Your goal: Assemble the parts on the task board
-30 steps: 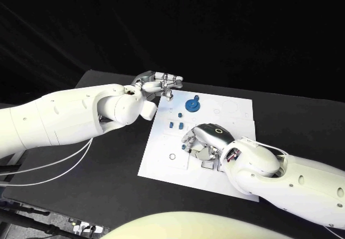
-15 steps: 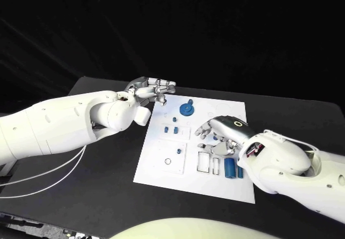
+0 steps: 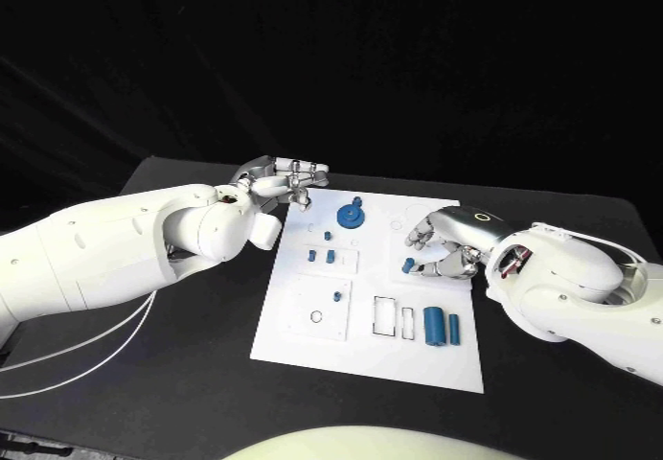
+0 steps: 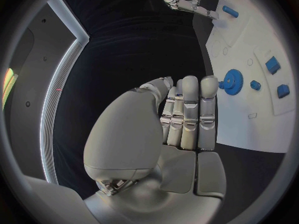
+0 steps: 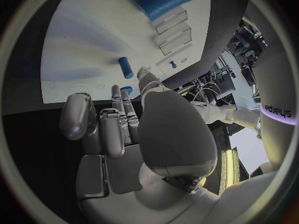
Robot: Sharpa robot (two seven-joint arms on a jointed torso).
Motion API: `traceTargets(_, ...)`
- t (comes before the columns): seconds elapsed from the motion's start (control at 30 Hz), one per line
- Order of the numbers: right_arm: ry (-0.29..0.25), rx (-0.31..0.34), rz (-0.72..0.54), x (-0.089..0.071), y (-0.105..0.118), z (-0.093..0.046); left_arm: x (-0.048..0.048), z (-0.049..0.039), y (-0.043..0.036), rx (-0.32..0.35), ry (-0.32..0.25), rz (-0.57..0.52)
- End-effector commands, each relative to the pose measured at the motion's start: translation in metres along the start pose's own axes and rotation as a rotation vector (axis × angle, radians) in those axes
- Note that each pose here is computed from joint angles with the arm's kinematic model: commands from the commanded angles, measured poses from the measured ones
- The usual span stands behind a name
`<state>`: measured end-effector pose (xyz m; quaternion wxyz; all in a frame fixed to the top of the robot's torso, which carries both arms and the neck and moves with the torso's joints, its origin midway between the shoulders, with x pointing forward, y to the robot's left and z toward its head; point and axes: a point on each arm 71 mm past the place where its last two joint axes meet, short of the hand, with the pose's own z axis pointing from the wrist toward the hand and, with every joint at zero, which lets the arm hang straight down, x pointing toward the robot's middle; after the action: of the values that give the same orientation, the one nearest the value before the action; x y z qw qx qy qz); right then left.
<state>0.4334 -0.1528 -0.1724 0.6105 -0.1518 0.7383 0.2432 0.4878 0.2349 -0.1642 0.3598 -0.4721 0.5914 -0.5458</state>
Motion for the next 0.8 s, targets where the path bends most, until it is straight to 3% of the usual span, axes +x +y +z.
traceTargets(0.03,0.059,-0.012,-0.025,0.005,0.000,0.001,0.0015,0.0001,-0.0017,0.021,0.003,-0.002)
traceTargets(0.27,0.086,-0.020,-0.032,0.011,-0.001,0.005,0.0014,-0.0003,-0.0015,0.022,0.003,-0.002)
traceTargets(0.8,0.075,-0.036,-0.005,0.017,0.004,0.011,0.0012,-0.0009,-0.0014,0.020,0.005,-0.002)
